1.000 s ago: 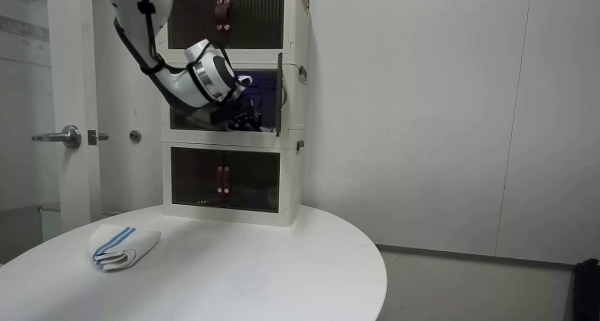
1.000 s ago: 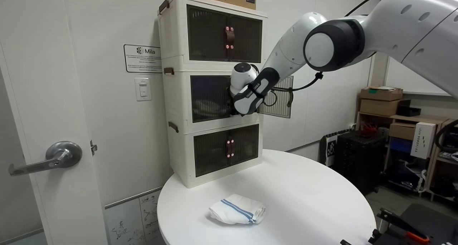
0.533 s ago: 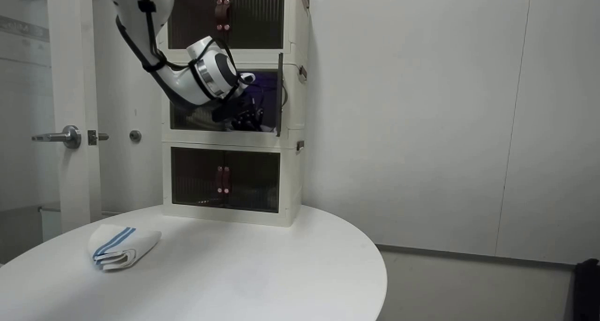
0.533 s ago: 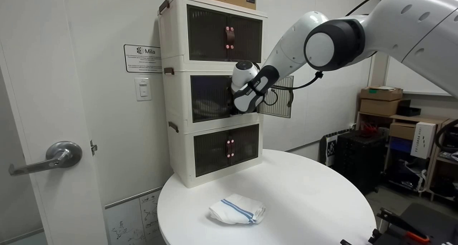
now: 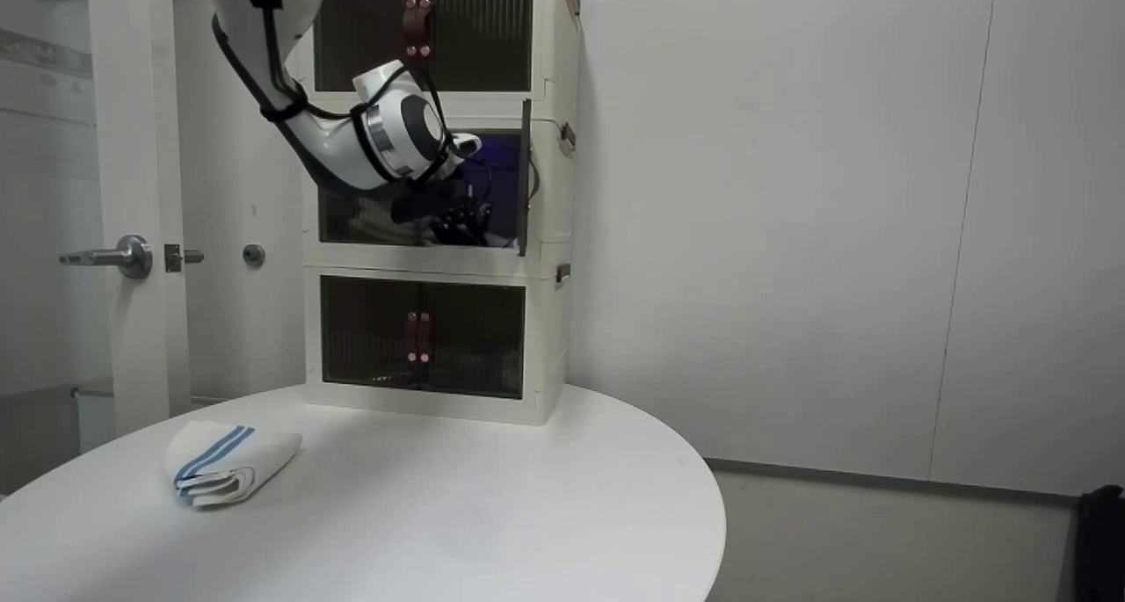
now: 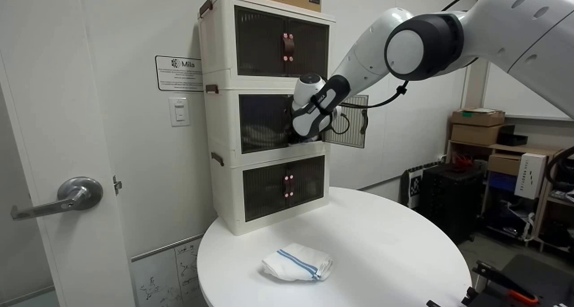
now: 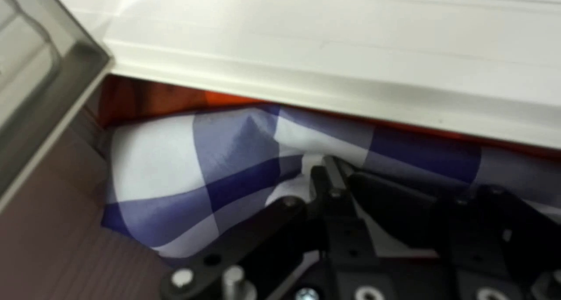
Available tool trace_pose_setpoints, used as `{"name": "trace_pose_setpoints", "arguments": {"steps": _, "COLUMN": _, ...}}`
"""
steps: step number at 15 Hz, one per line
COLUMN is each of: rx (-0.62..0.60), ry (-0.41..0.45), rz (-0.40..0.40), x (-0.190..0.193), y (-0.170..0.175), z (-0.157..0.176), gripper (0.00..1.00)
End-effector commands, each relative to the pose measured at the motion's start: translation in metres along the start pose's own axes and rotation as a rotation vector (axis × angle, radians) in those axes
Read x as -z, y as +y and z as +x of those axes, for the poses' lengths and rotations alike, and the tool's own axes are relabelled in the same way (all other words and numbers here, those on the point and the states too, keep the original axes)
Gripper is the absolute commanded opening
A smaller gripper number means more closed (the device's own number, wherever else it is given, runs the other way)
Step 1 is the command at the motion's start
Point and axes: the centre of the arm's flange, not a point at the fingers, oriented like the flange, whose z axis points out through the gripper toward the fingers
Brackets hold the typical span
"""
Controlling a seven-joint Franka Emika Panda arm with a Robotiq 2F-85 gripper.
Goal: Take the towel from the middle drawer
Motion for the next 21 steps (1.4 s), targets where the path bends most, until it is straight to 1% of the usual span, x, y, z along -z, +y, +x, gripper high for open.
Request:
{"name": "trace_pose_setpoints", "arguments": {"steps": 1, "rx": -0.055, "ry": 0.028, "rz": 0.038, "x": 0.039, "y": 0.011, "z": -0.003, "gripper": 0.02}}
{"name": "trace_pose_setpoints", "arguments": {"steps": 3, "rx": -0.059, "ry": 0.031, "rz": 0.036, "x": 0.046, "y": 0.012, "z": -0.008, "gripper": 0.02}}
{"name": "trace_pose_setpoints", "arguments": {"steps": 6, "rx": -0.07, "ry": 0.051, "rz": 0.005, "x": 0.065, "y": 0.017, "z": -0.015, "gripper": 0.02}}
{"name": "trace_pose_setpoints", "arguments": {"steps": 11, "rx": -0.105, "ry": 0.148, "rz": -0.07, "x": 0.117, "y": 0.037, "z": -0.002, "gripper": 0.02}}
{"name": "trace_pose_setpoints", "arguments": {"steps": 15, "rx": -0.097, "ry": 0.192, "rz": -0.119, "x": 0.153, "y": 0.044, "z": 0.008, "gripper": 0.02}}
{"name": "trace_pose_setpoints", "arguments": {"steps": 16, "rx": -0.087, "ry": 0.191, "rz": -0.101, "x": 0.161, "y": 0.042, "z": 0.01, "gripper": 0.02}}
{"name": "trace_pose_setpoints", "arguments": {"steps": 18, "rx": -0.064, "ry": 0.135, "rz": -0.007, "x": 0.171, "y": 0.032, "z": 0.008, "gripper": 0.02}}
{"name": "trace_pose_setpoints", "arguments": {"steps": 19, "rx": -0.051, "ry": 0.111, "rz": 0.046, "x": 0.175, "y": 0.023, "z": 0.003, "gripper": 0.02}}
{"name": "trace_pose_setpoints", "arguments": {"steps": 21, "rx": -0.027, "ry": 0.079, "rz": 0.108, "x": 0.187, "y": 0.007, "z": -0.01, "gripper": 0.02}}
